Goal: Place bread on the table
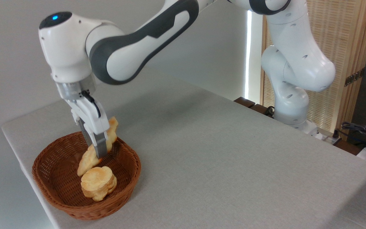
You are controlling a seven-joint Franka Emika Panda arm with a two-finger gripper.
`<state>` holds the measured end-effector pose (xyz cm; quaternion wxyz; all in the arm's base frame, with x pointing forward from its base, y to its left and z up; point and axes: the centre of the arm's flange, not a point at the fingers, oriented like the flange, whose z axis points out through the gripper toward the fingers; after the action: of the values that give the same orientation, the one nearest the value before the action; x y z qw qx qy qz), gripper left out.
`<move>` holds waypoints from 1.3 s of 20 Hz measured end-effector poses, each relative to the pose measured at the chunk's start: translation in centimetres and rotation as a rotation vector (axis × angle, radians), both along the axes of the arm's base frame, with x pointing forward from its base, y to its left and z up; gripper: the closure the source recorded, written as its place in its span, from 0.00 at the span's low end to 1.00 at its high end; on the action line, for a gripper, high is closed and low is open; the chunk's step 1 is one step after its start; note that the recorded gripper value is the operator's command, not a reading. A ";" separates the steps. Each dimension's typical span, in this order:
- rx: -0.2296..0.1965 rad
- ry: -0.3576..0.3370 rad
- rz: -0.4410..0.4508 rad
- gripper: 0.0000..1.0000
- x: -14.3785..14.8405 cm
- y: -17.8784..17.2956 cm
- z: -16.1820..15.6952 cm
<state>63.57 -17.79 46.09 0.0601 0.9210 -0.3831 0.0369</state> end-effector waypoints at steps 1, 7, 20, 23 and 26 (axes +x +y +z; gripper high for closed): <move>-0.001 -0.011 0.000 0.44 -0.2 0.0 0.8; 0.018 -0.009 -0.007 0.32 -3.7 0.7 5.1; 0.104 0.119 -0.042 0.00 -15.3 1.6 3.0; 0.109 0.138 -0.056 0.00 -15.7 1.0 2.0; 0.110 0.146 -0.058 0.00 -15.6 0.9 1.5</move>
<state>47.99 -16.89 47.58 0.0381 0.9116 -0.4058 -0.0533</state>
